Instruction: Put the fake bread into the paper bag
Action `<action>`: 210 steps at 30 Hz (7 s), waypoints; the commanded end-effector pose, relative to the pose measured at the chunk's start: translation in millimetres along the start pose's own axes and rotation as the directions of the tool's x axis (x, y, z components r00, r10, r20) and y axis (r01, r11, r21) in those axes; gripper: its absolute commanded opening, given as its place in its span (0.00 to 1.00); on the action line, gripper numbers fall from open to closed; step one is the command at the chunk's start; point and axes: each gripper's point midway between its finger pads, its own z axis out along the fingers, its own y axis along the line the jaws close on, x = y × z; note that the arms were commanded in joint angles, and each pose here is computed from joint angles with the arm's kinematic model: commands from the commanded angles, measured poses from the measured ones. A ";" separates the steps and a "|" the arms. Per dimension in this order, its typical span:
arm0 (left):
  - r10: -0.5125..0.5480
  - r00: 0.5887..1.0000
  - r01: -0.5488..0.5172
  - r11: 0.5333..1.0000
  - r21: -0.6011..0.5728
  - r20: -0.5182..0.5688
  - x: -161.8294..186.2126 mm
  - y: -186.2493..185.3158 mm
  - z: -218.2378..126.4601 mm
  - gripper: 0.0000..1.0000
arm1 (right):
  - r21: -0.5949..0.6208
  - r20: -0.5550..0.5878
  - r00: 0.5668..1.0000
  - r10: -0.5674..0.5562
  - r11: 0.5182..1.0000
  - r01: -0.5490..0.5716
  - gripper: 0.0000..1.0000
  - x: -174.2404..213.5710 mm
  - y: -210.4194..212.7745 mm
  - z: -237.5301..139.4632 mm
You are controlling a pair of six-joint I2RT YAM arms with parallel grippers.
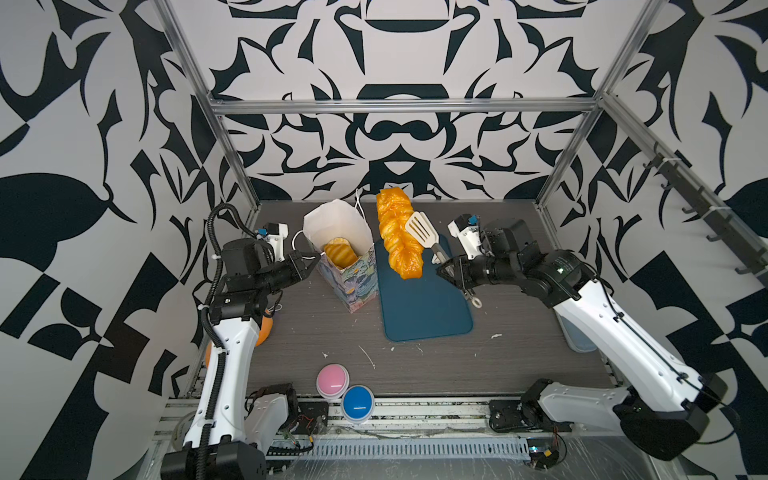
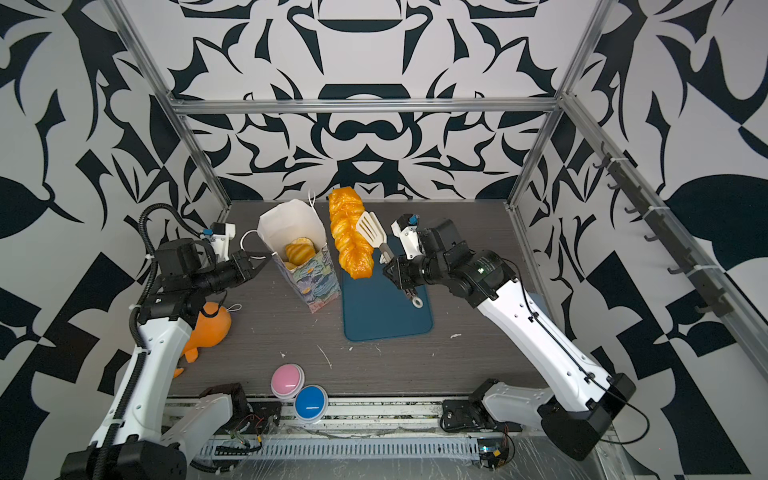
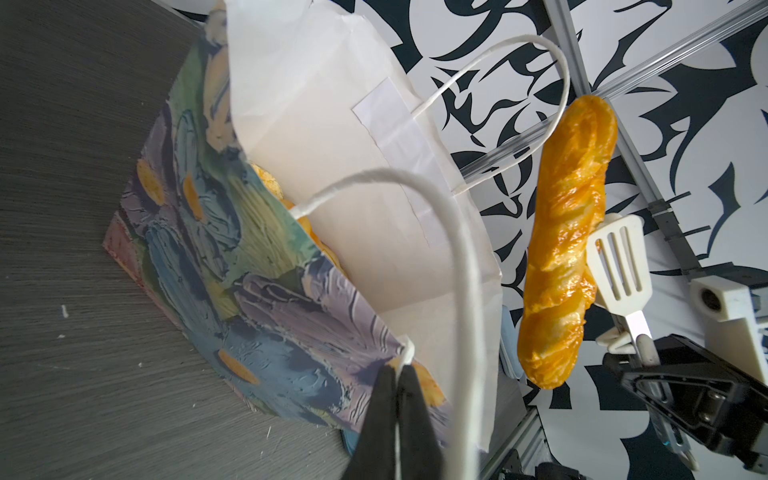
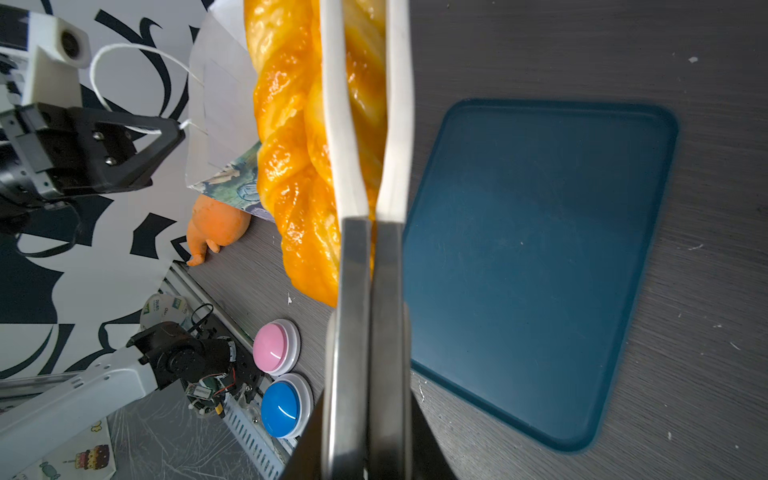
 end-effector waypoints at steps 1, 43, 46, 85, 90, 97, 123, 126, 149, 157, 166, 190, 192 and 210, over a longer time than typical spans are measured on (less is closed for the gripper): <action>0.007 1.000 -0.007 1.000 0.011 0.001 -1.7 -6.7 -4.3 0.00 | -0.088 0.141 0.988 -0.064 0.993 0.076 0.24 -35.9 30.4 -30.8; 0.019 1.000 -0.019 1.000 0.008 0.008 2.7 -10.3 -10.5 0.00 | -0.367 0.180 0.978 -0.100 0.916 0.162 0.26 -107.6 125.7 52.2; 0.020 1.000 -0.020 1.000 0.008 0.008 3.4 -10.6 -11.0 0.00 | -0.363 0.165 0.982 -0.097 0.919 0.152 0.26 -106.4 123.3 62.5; 0.013 1.000 -0.013 1.000 0.011 0.003 4.7 -10.8 -10.9 0.00 | -0.253 0.056 0.996 -0.073 0.964 0.085 0.27 -81.8 85.6 110.2; 0.013 1.000 -0.014 1.000 0.012 0.003 4.7 -10.5 -10.5 0.00 | -0.261 0.053 0.997 -0.060 0.963 0.072 0.27 -89.2 88.2 120.8; 0.018 1.000 -0.018 1.000 0.004 0.003 5.6 -9.6 -11.3 0.00 | -0.242 0.033 0.998 -0.057 0.968 0.064 0.26 -80.6 80.6 127.6; 0.012 1.000 -0.012 1.000 0.005 0.006 3.6 -9.6 -10.5 0.00 | -0.260 -0.004 0.998 -0.059 0.964 0.056 0.40 -55.6 81.1 98.5; 0.014 1.000 -0.014 1.000 0.005 0.007 2.9 -9.7 -10.5 0.00 | -0.262 0.003 0.998 -0.064 0.963 0.062 0.42 -56.6 83.0 91.5; 0.031 0.999 -0.032 0.999 0.014 0.032 -7.1 -22.3 -17.3 0.01 | -0.192 0.104 0.987 -0.120 0.972 0.138 0.39 -67.7 82.2 39.0; 0.050 0.997 -0.050 0.999 0.006 0.058 -15.5 -30.2 -23.6 0.22 | -0.147 0.125 0.984 -0.125 0.979 0.143 0.38 -66.8 69.3 27.2; 0.074 0.995 -0.072 0.997 -0.026 0.072 -16.6 -32.1 -30.5 0.62 | -0.092 0.149 0.985 -0.087 0.991 0.102 0.38 -68.8 38.4 10.8; 0.100 0.993 -0.089 0.985 -0.149 0.062 26.0 -1.9 -43.5 0.99 | 0.076 0.145 0.981 0.129 0.987 -0.141 0.37 -53.3 -89.9 0.7; 0.095 0.994 -0.084 0.980 -0.181 0.054 31.2 5.9 -44.2 0.99 | 0.085 0.140 0.976 0.167 0.980 -0.180 0.37 -51.4 -101.9 2.7; 0.062 0.998 -0.057 0.952 -0.302 0.007 49.0 49.6 -34.6 0.99 | 0.290 0.124 0.901 0.415 0.853 -0.433 0.36 -15.8 -208.5 20.1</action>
